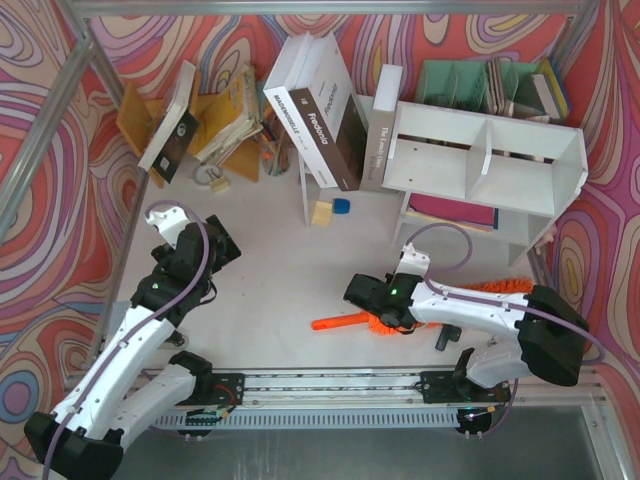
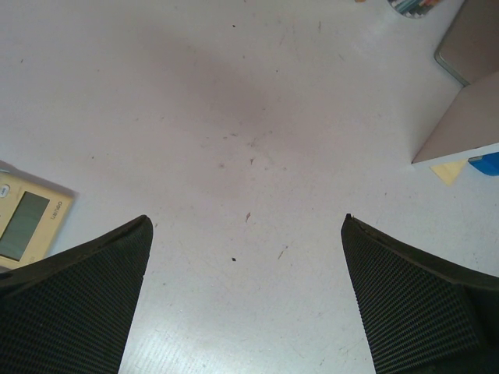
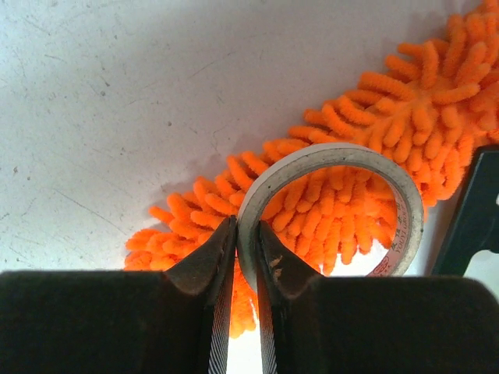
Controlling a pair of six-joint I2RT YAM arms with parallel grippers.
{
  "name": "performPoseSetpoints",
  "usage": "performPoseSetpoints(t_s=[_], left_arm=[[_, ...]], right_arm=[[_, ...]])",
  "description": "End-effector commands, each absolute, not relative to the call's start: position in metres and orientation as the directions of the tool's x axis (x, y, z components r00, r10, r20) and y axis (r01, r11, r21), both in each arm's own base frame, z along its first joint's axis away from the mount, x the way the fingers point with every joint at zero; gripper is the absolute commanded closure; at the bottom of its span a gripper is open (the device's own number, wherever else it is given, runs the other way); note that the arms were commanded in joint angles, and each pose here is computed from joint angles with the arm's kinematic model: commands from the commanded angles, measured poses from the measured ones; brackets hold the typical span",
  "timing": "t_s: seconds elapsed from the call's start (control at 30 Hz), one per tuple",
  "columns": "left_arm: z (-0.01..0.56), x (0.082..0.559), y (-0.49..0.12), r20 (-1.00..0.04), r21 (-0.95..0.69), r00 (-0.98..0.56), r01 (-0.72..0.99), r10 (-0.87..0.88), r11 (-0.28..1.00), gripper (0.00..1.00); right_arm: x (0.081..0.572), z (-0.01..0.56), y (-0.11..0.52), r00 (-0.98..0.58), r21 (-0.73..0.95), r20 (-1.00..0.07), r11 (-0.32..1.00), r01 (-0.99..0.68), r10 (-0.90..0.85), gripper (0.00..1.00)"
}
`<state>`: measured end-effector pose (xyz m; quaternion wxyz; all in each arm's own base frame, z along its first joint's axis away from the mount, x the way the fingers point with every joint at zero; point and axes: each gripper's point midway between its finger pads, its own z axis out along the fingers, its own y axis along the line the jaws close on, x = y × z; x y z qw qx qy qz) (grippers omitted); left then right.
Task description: Dust the bookshelf with a duster
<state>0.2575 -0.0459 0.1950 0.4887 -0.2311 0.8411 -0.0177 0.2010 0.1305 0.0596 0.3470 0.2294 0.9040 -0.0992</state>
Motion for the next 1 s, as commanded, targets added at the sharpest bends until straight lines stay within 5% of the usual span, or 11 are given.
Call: performPoseSetpoints(t_s=[0.0, 0.97], left_arm=[[0.195, 0.256, -0.043, -0.819, -0.233, -0.423, -0.373, -0.388, 0.898, 0.02], [0.192, 0.254, -0.043, -0.819, -0.234, -0.421, -0.373, -0.389, 0.898, 0.02]], right_arm=[[0.208, 0.080, 0.113, -0.590, -0.031, -0.734, 0.852, 0.522, 0.335, 0.76], [0.316, 0.118, 0.067, -0.443, 0.033, -0.841, 0.846, 0.533, 0.312, 0.74]])
